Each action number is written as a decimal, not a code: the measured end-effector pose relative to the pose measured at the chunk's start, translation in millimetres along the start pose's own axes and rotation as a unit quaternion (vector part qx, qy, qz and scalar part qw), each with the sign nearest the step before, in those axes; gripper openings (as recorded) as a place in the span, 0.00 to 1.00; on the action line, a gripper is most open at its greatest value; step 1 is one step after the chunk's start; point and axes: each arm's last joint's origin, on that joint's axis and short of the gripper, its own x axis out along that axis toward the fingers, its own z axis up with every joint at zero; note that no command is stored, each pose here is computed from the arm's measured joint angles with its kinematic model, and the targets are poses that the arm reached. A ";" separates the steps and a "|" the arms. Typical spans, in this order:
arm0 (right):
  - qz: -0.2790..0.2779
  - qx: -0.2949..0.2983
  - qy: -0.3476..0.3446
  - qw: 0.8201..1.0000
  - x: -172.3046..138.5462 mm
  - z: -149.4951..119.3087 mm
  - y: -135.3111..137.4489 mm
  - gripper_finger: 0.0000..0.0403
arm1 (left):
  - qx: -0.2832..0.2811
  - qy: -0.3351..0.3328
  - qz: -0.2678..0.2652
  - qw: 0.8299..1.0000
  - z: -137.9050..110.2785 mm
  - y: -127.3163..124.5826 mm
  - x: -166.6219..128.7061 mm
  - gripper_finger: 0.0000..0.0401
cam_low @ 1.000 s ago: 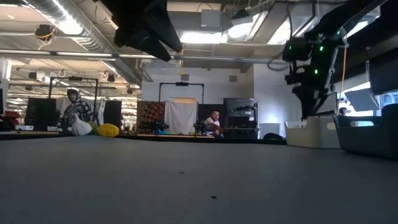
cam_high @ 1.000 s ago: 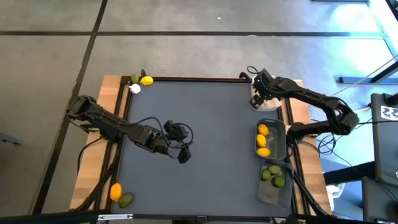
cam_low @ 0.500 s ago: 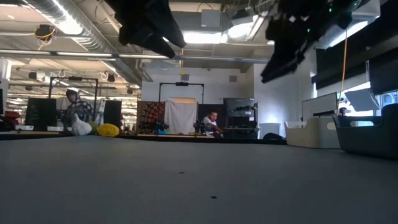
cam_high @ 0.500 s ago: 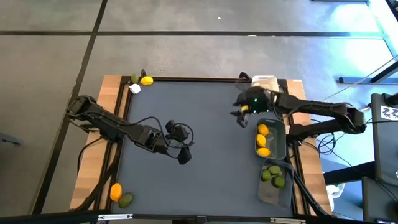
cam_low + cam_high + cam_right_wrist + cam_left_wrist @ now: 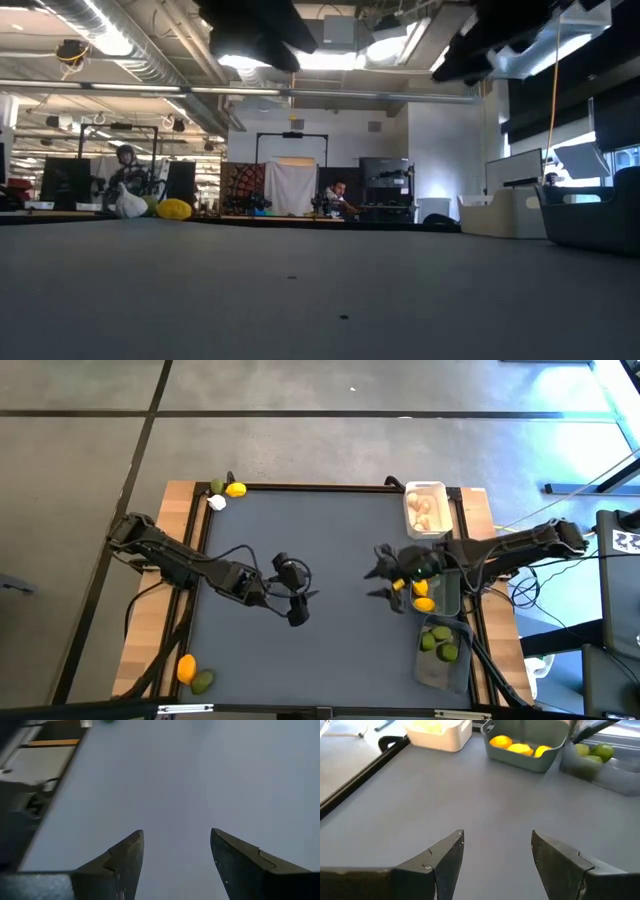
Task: Sort produce into baskets
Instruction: Put the green lime into the black bin
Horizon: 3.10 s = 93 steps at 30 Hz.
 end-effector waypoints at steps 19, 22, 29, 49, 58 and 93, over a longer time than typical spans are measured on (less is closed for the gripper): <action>-0.028 -0.026 -0.021 0.999 -4.2 -9.5 53.6 0.56 | -0.014 0.059 -0.202 0.978 8.4 -27.6 -20.3 0.71; -0.028 -0.025 -0.021 0.999 -4.2 -9.5 53.5 0.56 | -0.025 0.099 -0.209 0.973 -2.0 -36.2 -30.6 0.72; -0.029 -0.024 -0.021 0.999 -4.0 -9.4 53.0 0.56 | -0.085 0.209 -0.181 0.957 -32.2 -49.3 -55.7 0.72; -0.029 -0.022 -0.020 0.999 -3.9 -9.8 52.9 0.56 | -0.213 0.398 -0.092 0.887 -99.1 -78.4 -127.6 0.72; -0.031 -0.027 -0.014 0.999 -3.8 -10.9 52.6 0.56 | -0.214 0.524 -0.033 0.824 -144.2 -100.3 -138.1 0.72; -0.053 -0.018 -0.002 0.998 -3.9 -14.1 50.6 0.56 | -0.188 0.651 0.035 0.735 -169.3 -105.9 -116.2 0.72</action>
